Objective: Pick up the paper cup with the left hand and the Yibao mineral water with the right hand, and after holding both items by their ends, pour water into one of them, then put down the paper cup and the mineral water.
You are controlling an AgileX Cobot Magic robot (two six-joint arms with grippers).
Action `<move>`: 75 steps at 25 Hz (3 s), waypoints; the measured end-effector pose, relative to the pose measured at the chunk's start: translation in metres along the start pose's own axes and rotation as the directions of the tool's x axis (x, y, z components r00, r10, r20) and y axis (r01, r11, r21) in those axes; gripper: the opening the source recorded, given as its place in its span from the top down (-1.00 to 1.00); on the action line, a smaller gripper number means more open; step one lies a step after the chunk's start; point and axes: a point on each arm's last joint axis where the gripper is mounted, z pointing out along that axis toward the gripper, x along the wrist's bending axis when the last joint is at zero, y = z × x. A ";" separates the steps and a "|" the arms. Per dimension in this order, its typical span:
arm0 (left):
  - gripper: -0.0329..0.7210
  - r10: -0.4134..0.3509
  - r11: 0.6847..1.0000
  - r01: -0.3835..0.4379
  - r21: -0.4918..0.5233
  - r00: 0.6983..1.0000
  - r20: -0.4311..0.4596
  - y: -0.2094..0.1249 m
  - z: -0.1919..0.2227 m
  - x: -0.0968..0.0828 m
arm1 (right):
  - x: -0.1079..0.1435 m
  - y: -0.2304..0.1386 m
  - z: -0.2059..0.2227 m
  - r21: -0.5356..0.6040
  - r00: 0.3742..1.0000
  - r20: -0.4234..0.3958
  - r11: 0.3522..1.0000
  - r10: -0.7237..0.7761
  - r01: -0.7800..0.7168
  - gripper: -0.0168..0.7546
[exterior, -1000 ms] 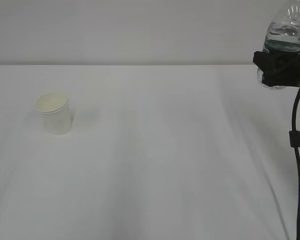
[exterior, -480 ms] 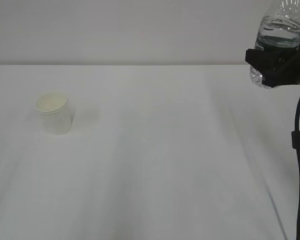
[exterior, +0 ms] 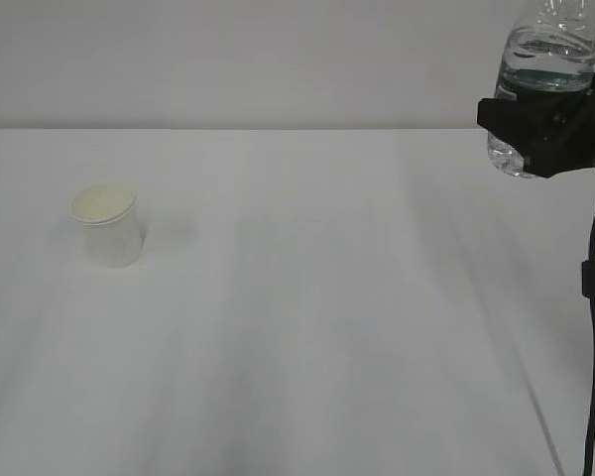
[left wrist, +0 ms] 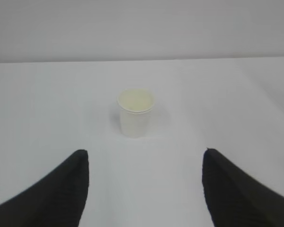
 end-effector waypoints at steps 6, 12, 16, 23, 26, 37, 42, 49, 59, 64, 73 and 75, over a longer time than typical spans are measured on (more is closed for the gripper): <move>-0.59 -0.011 1.000 0.011 -0.001 1.000 -0.006 0.000 0.008 0.002 | 0.003 0.009 -0.005 -0.021 1.000 -0.012 1.000 -0.001 0.001 -0.09; -0.55 -0.059 0.998 0.060 -0.022 0.998 0.013 0.001 0.010 0.000 | 0.005 0.012 -0.007 -0.024 1.000 -0.028 1.000 -0.007 0.006 -0.09; -0.51 -0.053 0.999 0.053 -0.003 0.999 0.005 0.000 0.013 0.001 | 0.007 0.014 -0.008 -0.039 0.999 -0.045 0.999 -0.008 0.006 -0.09; -0.76 -0.046 0.997 0.047 0.055 0.999 -0.024 -0.006 0.031 0.006 | 0.008 0.013 -0.008 -0.033 0.998 -0.059 0.999 -0.023 0.021 -0.09; -0.86 -0.039 0.998 0.040 0.054 0.999 -0.033 -0.004 0.037 0.007 | 0.008 0.013 -0.008 -0.032 0.998 -0.060 0.999 -0.023 0.021 -0.09; -0.91 -0.015 0.992 0.023 0.126 0.998 -0.068 -0.006 0.070 0.014 | 0.009 0.013 -0.008 -0.031 0.997 -0.066 0.999 -0.027 0.025 -0.09; -0.90 0.037 0.992 -0.032 0.121 0.998 -0.046 -0.006 0.089 0.012 | 0.009 0.013 -0.008 -0.029 0.997 -0.069 0.999 -0.031 0.029 -0.09; -0.87 0.140 0.972 -0.141 0.185 0.990 0.019 -0.018 0.120 0.003 | 0.009 0.013 -0.008 -0.030 0.997 -0.071 0.999 -0.032 0.030 -0.09; -0.83 0.153 0.966 -0.151 0.209 0.988 0.007 -0.027 0.137 0.005 | 0.011 0.012 -0.008 -0.018 0.994 -0.092 0.998 -0.058 0.056 -0.09; -0.79 0.112 0.976 -0.106 0.191 0.993 -0.021 -0.035 0.137 0.008 | 0.012 0.012 -0.008 -0.019 0.993 -0.097 0.998 -0.061 0.059 -0.09; -0.71 0.106 0.978 -0.110 0.178 0.994 0.031 -0.057 0.131 -0.003 | 0.013 0.013 -0.008 -0.031 0.991 -0.114 0.997 -0.069 0.065 -0.08; -0.70 0.111 0.976 -0.117 0.183 0.993 0.044 -0.061 0.129 -0.005 | 0.014 0.013 -0.009 -0.033 0.991 -0.116 0.997 -0.070 0.066 -0.08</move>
